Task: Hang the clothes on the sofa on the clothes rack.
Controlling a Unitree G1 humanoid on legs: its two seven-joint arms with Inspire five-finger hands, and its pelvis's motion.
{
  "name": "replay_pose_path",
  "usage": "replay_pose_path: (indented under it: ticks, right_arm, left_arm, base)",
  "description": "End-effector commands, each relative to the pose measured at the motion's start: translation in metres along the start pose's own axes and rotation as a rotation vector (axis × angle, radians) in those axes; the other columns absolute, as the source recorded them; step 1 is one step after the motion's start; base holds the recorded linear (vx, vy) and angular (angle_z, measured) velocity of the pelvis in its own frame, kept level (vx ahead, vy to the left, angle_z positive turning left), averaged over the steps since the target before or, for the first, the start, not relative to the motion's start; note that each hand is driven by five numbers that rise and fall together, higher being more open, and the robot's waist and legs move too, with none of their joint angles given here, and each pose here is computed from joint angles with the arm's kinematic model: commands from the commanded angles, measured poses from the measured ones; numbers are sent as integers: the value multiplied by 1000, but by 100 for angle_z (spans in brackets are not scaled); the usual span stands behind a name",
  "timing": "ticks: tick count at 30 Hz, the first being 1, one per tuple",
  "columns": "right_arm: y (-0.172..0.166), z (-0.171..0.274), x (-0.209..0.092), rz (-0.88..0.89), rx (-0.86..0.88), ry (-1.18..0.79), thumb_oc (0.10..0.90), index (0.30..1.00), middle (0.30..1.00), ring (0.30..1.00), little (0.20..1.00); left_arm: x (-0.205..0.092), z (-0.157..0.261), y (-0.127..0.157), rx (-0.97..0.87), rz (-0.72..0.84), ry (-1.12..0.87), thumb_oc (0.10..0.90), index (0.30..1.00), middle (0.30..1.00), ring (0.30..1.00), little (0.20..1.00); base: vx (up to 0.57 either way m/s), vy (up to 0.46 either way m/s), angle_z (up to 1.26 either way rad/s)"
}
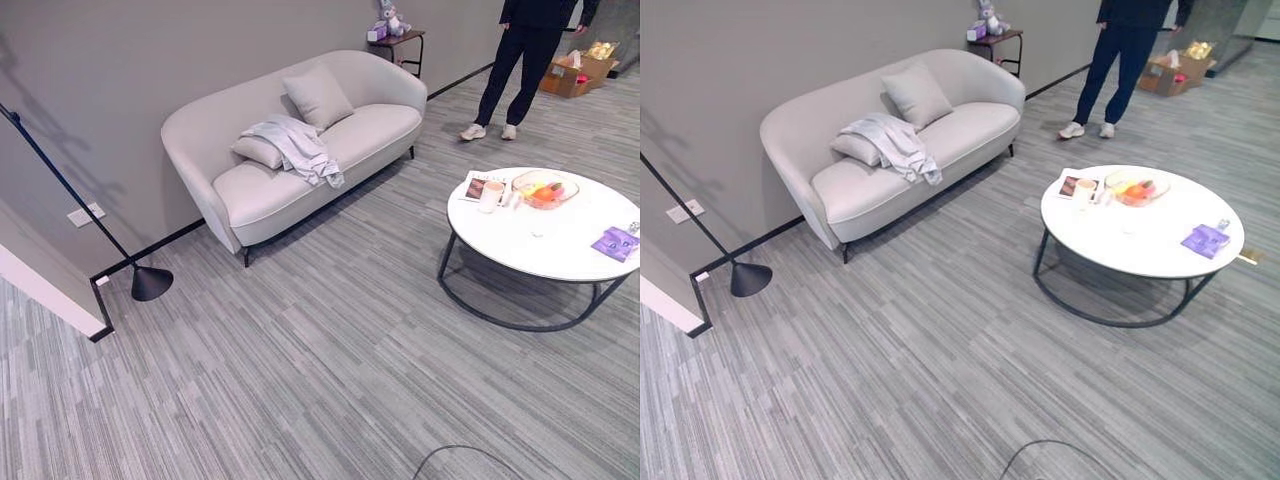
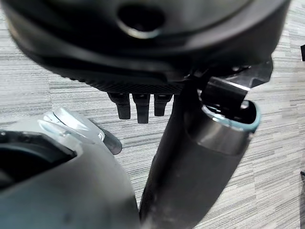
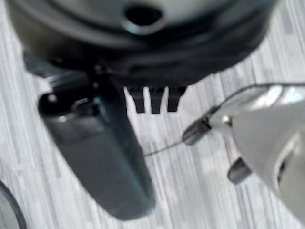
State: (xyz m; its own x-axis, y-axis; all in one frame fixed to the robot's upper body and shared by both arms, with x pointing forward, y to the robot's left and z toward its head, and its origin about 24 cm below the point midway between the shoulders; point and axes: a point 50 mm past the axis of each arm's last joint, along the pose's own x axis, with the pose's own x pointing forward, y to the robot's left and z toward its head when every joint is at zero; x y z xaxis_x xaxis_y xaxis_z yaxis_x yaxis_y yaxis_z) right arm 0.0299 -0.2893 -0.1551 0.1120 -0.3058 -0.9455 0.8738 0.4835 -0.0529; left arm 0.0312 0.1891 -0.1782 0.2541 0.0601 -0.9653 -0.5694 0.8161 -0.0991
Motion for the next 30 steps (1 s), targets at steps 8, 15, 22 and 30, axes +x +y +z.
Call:
replay_pose_path:
  ticks: [8,15,22,30]
  right_arm:
    - [-4,-12,-1,-10,-163,82,800,900,900,900,900]
    - [-8,-10,-2,-12,-207,87,800,900,900,900,900]
    - [-14,-4,-3,-15,-245,91,800,900,900,900,900]
    - [-10,2,-2,10,-230,87,800,900,900,900,900]
  left_arm:
    - [-2,-15,3,47,-4,57,800,900,900,900,900]
    - [-3,-18,6,76,5,70,800,900,900,900,900]
    - [-2,-12,4,115,-8,63,800,900,900,900,900]
    - [0,1,6,185,-2,42,800,900,900,900,900]
  base:
    - [-1,15,0]
    - [4,42,0]
    - [-22,108,-1]
    - [2,77,-6]
